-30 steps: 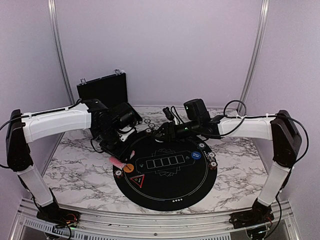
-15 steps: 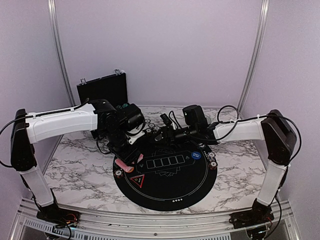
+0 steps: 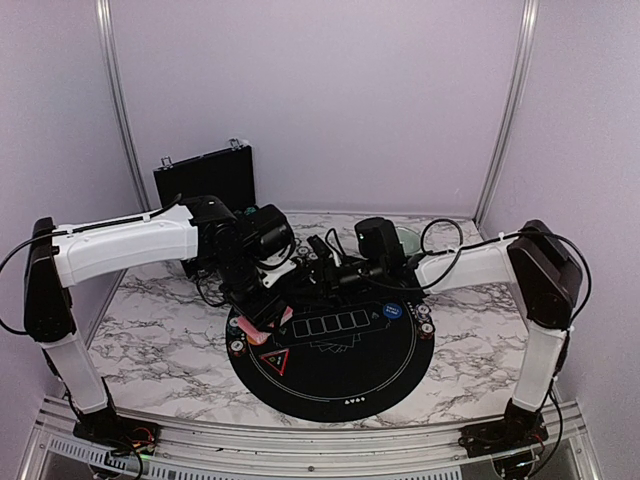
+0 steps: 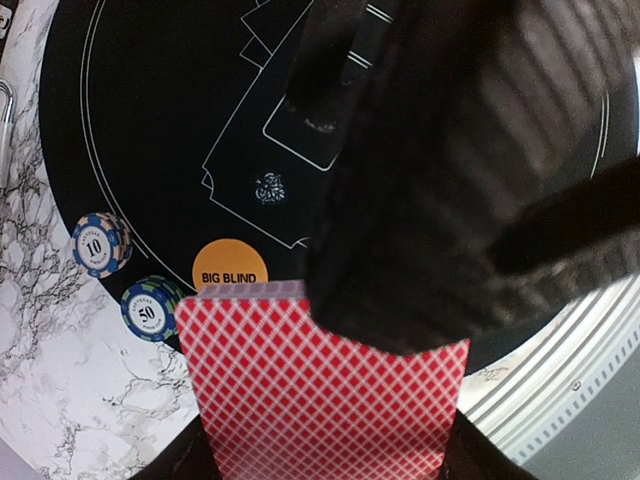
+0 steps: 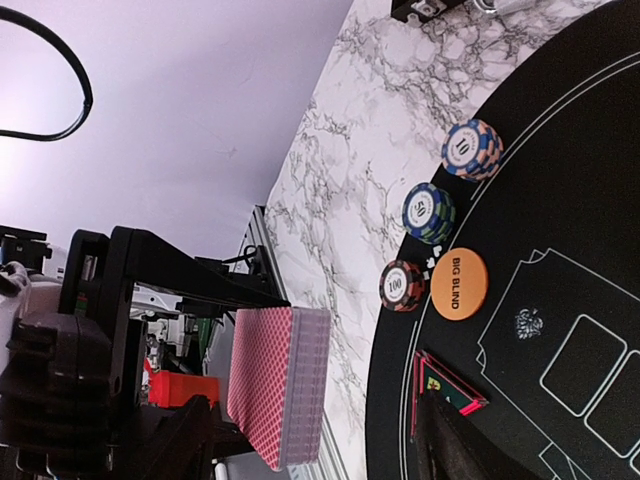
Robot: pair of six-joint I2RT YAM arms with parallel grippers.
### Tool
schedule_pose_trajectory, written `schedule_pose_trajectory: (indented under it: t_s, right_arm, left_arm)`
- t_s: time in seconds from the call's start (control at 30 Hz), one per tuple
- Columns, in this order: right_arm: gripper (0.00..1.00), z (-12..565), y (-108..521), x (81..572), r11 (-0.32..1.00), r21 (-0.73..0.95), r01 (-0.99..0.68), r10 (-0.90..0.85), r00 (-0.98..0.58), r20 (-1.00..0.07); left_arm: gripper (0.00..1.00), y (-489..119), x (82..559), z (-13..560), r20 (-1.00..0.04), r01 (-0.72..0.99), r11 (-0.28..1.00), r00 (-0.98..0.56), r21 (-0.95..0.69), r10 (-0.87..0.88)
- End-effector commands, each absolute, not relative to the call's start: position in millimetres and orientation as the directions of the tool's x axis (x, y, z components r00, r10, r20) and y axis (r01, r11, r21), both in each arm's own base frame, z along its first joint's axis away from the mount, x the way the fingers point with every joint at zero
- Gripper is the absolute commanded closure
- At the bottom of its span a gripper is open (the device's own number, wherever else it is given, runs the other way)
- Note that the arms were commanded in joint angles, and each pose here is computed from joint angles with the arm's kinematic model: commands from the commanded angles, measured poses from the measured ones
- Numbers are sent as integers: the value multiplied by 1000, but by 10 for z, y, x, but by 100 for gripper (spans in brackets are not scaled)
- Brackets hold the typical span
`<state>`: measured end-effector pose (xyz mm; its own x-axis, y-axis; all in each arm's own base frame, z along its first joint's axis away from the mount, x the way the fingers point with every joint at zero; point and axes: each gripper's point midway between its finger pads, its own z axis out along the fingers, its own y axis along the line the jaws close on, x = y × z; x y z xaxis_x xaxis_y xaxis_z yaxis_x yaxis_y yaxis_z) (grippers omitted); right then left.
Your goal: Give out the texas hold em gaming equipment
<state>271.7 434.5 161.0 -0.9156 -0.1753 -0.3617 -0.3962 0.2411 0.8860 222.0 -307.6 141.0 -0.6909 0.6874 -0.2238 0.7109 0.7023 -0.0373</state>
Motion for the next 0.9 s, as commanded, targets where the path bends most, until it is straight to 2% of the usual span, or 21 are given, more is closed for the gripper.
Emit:
schedule_pose_trajectory:
  t_s: [0.0, 0.6, 0.87]
  right_arm:
    - [33, 1654, 4442, 2626, 193, 896, -401, -195, -910, -365]
    - [33, 1606, 4619, 2434, 144, 919, -368, -239, -914, -328]
    - [36, 1633, 4644, 2325, 81, 954, -290, -253, -931, -262]
  left_arm:
    - [46, -3130, 2195, 1484, -228, 725, 687, -678, -49, 699]
    - [46, -3154, 2212, 1512, -239, 727, 685, -673, -41, 700]
    - [46, -3172, 2223, 1527, -248, 727, 685, -672, -42, 698]
